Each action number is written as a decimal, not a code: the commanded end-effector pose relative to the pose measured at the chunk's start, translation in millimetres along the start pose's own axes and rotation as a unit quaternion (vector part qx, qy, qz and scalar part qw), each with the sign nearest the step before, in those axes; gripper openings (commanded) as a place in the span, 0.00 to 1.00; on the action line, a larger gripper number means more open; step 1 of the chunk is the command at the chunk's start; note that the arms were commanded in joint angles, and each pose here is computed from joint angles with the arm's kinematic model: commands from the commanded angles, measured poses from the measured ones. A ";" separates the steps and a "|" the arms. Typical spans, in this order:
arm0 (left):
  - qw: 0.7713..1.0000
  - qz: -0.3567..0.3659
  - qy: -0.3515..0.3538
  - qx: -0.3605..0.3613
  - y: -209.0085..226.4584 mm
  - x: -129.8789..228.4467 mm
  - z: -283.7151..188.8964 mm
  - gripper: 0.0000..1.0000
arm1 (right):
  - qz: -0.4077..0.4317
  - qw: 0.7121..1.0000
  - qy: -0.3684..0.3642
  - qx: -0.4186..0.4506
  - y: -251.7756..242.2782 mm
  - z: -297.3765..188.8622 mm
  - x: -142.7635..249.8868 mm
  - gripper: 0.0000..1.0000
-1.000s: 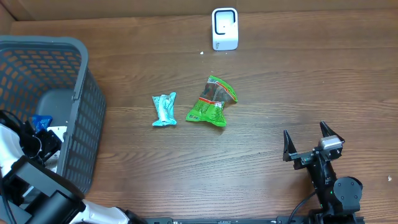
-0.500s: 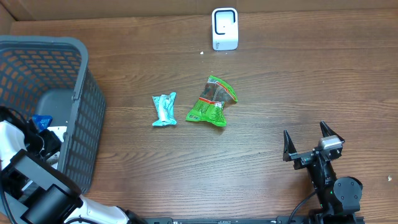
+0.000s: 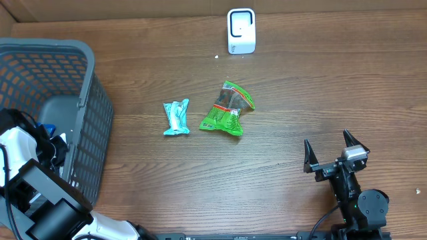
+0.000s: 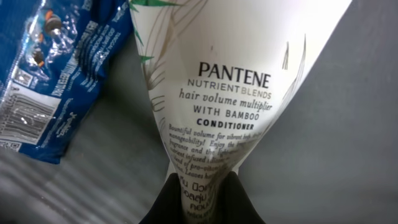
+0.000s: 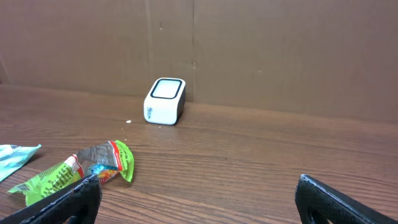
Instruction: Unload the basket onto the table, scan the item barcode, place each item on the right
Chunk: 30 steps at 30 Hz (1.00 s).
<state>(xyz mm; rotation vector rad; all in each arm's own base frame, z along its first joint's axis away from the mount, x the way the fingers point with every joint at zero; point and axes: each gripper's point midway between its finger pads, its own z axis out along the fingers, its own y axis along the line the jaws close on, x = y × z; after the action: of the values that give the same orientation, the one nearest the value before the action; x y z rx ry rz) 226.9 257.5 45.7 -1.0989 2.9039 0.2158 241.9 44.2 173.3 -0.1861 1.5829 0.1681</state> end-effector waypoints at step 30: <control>0.992 0.033 -0.107 0.052 -82.3 -71.7 -160.9 0.04 | -0.001 1.000 -0.003 0.001 -0.6 0.0 0.8 1.00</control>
<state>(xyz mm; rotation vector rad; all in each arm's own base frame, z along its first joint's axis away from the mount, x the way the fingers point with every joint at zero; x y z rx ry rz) 343.2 222.4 202.0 -0.8700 2.7271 0.1630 241.9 44.2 173.4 -0.1861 1.5825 0.1681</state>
